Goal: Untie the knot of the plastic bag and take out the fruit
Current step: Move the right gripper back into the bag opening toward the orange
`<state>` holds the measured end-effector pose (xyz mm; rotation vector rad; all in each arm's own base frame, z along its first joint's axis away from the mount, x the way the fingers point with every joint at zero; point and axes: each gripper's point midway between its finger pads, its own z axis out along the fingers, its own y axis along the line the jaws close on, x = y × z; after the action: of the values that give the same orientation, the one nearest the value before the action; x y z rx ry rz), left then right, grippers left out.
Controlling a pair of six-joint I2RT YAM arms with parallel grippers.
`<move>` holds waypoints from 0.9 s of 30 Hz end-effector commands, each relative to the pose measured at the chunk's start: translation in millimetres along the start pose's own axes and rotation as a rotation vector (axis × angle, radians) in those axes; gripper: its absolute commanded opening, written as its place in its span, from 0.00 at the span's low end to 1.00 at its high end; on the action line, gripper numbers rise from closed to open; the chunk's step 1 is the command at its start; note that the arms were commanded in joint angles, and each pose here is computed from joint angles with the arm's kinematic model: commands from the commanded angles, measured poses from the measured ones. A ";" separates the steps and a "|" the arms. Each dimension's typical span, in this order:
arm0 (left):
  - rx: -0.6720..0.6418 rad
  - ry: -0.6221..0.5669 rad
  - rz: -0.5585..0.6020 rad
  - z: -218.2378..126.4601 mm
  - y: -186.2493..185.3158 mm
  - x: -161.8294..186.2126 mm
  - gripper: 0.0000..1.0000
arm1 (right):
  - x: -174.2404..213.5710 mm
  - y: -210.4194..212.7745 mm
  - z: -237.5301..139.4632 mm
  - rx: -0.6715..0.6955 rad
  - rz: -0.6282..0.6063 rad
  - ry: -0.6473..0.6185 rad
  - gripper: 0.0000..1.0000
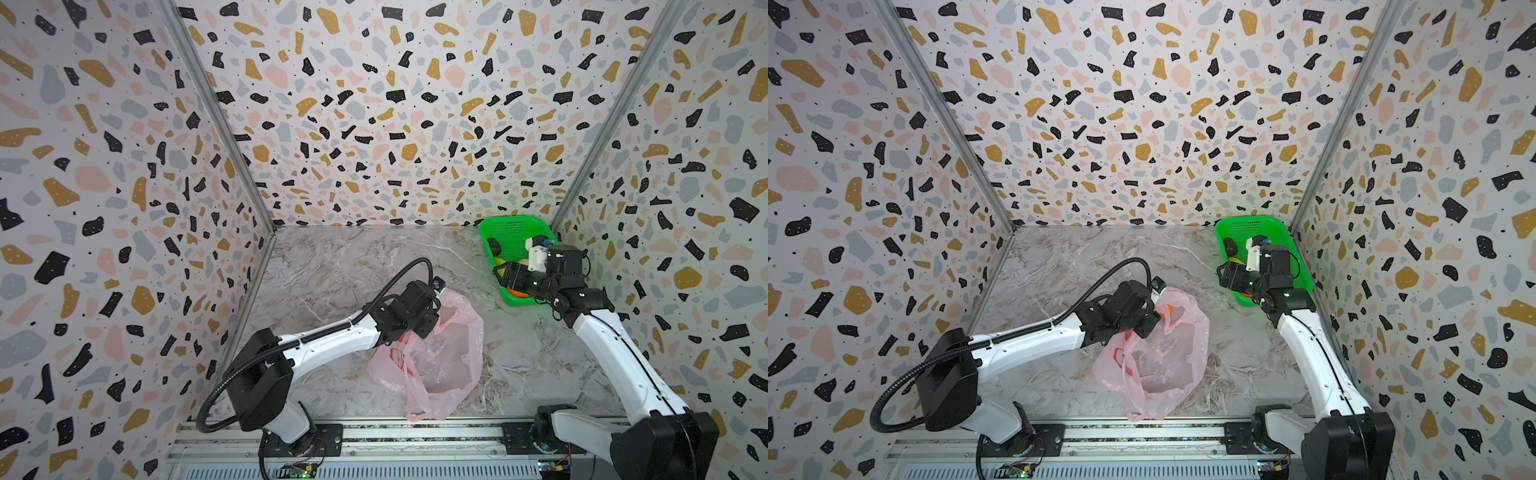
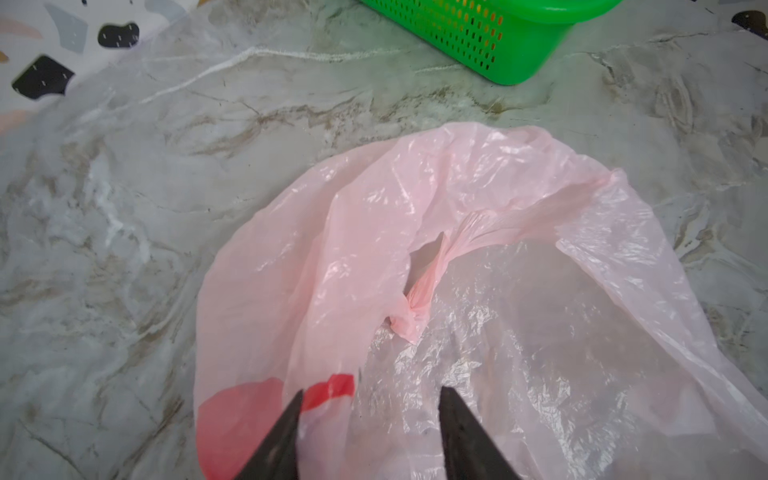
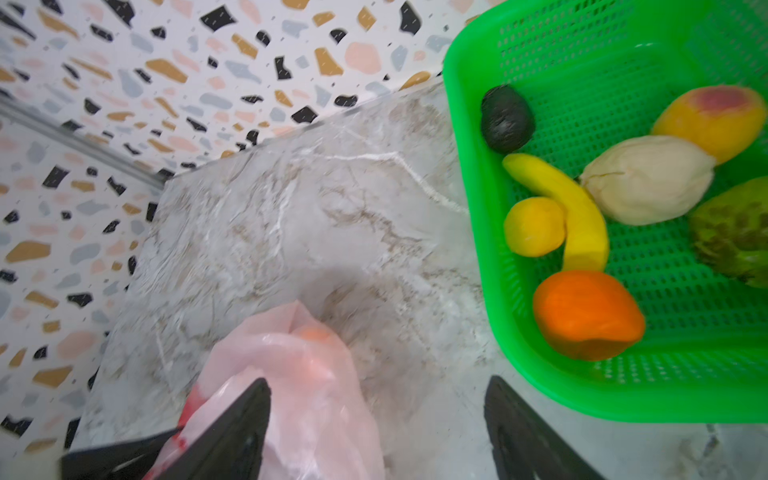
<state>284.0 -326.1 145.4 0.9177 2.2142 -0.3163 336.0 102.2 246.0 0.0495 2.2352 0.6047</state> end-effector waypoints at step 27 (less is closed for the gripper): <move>0.064 -0.285 -0.152 -50.2 10.5 -74.9 0.00 | 231.0 121.8 36.5 -0.339 -0.285 0.439 0.70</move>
<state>298.6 -331.9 219.3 0.7355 2.0585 -0.5093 178.7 268.5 106.9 -0.5732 2.5429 0.9270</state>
